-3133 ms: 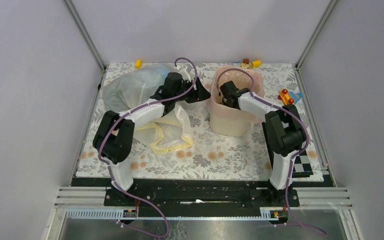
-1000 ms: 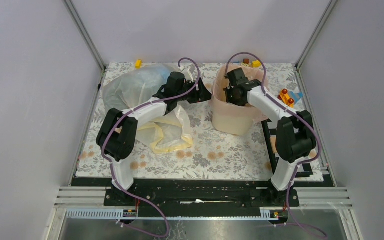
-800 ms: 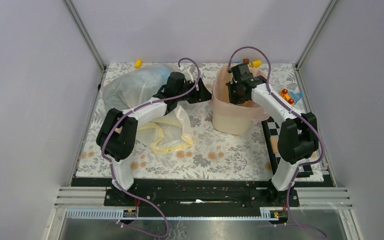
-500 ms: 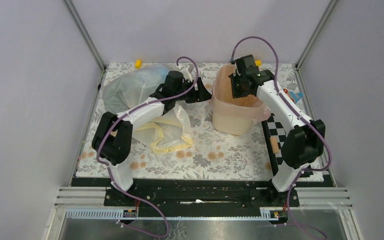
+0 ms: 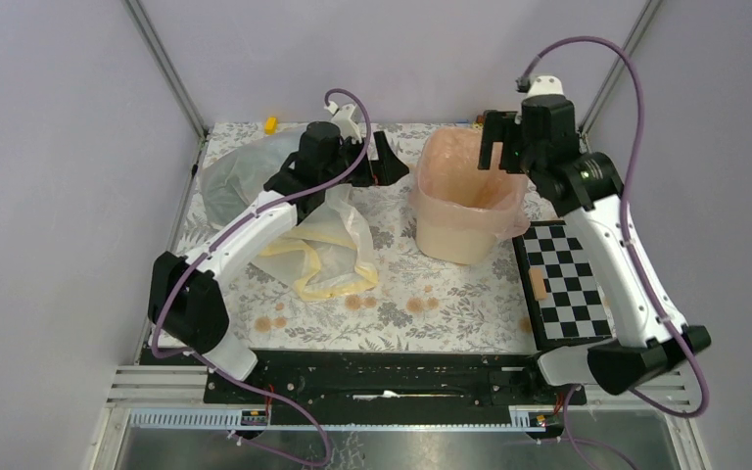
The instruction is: Put the trash bags into the trash bin
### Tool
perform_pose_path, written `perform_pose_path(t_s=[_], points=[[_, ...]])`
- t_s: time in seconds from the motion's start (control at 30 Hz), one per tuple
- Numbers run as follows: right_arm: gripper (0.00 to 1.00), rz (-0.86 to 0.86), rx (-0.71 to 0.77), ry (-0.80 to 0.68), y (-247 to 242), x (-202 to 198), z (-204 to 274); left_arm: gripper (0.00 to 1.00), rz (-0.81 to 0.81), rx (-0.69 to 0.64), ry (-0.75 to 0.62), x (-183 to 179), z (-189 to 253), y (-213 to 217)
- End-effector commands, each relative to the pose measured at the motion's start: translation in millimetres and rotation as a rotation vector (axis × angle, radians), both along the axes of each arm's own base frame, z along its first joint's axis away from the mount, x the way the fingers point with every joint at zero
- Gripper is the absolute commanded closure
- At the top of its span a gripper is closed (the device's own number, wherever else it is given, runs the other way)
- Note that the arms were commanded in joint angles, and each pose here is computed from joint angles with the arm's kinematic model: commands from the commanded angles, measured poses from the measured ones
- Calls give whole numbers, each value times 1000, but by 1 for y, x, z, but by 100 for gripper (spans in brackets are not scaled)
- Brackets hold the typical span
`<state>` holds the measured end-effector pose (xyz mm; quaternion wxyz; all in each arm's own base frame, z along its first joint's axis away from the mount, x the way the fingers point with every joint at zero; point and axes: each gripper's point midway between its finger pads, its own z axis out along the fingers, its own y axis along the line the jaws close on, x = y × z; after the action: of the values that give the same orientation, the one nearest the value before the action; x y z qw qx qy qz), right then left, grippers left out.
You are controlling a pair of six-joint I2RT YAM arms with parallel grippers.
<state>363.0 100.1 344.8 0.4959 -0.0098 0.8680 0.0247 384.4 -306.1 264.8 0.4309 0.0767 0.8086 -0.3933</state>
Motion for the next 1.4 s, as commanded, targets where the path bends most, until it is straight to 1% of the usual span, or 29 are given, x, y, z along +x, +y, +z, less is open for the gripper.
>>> perform_pose_path(t_s=[0.0, 0.1, 0.27, 0.33, 0.5, 0.63, 0.7, 0.83, 0.93, 1.03, 1.17, 1.23, 1.37], points=[[0, -203, -27, -60, -41, -19, -1, 1, -3, -1, -111, -10, 50, 2], [0, -249, 0, -99, -52, -29, -7, 1, -2, 8, -130, -16, 54, -2], [0, -318, 39, -109, -64, -48, -21, 1, 4, 41, -132, -26, 56, -8], [0, -300, 73, -132, -63, -57, -23, 1, 29, 51, -151, -32, 59, -1], [0, -224, 121, -234, -61, -78, -28, 1, 99, 68, -171, -48, 46, 25], [0, -222, 137, -279, -67, -91, -37, 1, 141, 64, -160, -61, 19, 42], [0, -223, 137, -281, -70, -100, -51, 1, 144, 54, -168, -70, 8, 48], [0, -245, 129, -304, -81, -116, -84, 1, 103, 6, -239, -92, -18, 55], [0, -268, 184, -362, -87, -130, -98, 1, 108, -28, -247, -104, -44, 61], [0, -298, 242, -431, -93, -139, -107, 1, 122, -15, -226, -107, -64, 65], [0, -320, 261, -480, -96, -135, -133, 1, 132, 39, -257, -105, -76, 72], [0, -266, 255, -486, -86, -127, -148, 1, 164, 70, -293, -101, -79, 80], [0, -232, 190, -538, -82, -110, -162, 1, 229, 171, -353, -89, -85, 97]])
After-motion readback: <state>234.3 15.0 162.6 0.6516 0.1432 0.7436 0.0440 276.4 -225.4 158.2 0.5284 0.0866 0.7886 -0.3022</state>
